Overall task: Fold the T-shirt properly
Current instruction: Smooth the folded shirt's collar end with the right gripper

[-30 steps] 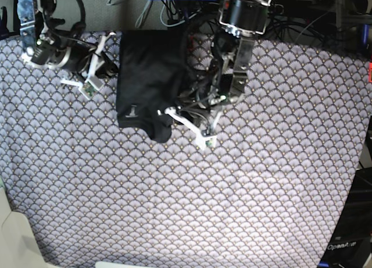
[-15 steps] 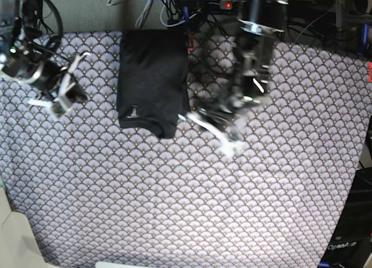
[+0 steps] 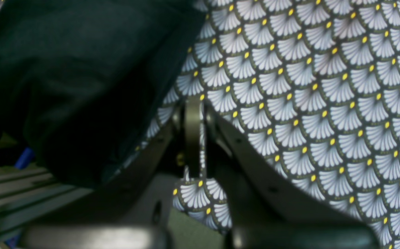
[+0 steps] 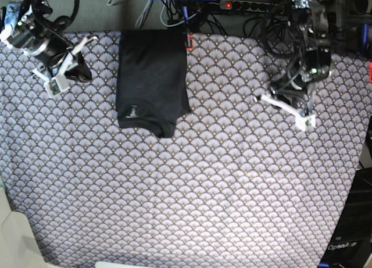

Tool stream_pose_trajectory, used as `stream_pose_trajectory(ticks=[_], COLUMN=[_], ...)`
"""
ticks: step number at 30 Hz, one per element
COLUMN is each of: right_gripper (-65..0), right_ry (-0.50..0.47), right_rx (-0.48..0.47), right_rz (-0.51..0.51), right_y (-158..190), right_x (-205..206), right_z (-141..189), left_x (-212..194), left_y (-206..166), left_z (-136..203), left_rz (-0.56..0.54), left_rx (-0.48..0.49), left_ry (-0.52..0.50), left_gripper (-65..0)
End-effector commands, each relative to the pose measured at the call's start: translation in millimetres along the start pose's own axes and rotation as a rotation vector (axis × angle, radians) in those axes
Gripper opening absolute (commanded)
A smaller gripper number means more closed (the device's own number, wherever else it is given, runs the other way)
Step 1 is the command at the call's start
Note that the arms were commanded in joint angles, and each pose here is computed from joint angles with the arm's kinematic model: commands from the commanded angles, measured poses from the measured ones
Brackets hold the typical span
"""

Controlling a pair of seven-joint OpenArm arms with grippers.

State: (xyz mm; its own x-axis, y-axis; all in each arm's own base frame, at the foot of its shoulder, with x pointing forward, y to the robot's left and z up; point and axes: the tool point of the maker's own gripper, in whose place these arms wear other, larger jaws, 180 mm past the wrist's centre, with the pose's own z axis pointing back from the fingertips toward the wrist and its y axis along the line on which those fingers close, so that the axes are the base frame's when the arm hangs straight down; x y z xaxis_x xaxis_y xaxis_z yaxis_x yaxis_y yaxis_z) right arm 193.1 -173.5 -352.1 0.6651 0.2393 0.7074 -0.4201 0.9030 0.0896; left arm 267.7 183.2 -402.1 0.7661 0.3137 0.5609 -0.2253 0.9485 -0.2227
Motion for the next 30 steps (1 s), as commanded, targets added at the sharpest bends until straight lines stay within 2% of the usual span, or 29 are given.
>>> stream_pose_trajectory(ticks=[1, 7, 12, 18, 25, 30], right_gripper=[-65.0, -65.0, -65.0, -65.0, -64.4, -64.4], right_ry=[-0.045, -0.104, -0.143, -0.181, -0.196, -0.17], right_rx=[0.019, 0.142, 0.211, 0.321, 0.52, 0.598], right_rz=[0.015, 0.004, -0.013, -0.076, -0.123, -0.095], right_y=[5.6, 34.9, 41.2, 59.0, 119.6, 151.2], right_x=[12.6, 33.5, 50.3, 57.5, 54.2, 48.6], right_z=[0.9, -4.0, -0.4, 6.6, 2.2, -3.3], left_x=[8.9, -6.6, -10.0, -15.4, -14.2, -14.6], left_y=[-0.2, -0.6, -6.7, -5.6, -4.4, -4.2], left_z=[3.0, 3.9, 4.0, 4.7, 4.8, 4.5], left_rz=[-0.009, -0.001, 0.013, 0.016, 0.012, 0.012], left_rx=[-0.003, -0.006, -0.017, -0.015, -0.011, -0.01], left_ry=[-0.031, -0.001, 0.001, 0.011, 0.008, 0.01], left_gripper=[-65.0, -65.0, -65.0, -65.0, -65.0, -65.0])
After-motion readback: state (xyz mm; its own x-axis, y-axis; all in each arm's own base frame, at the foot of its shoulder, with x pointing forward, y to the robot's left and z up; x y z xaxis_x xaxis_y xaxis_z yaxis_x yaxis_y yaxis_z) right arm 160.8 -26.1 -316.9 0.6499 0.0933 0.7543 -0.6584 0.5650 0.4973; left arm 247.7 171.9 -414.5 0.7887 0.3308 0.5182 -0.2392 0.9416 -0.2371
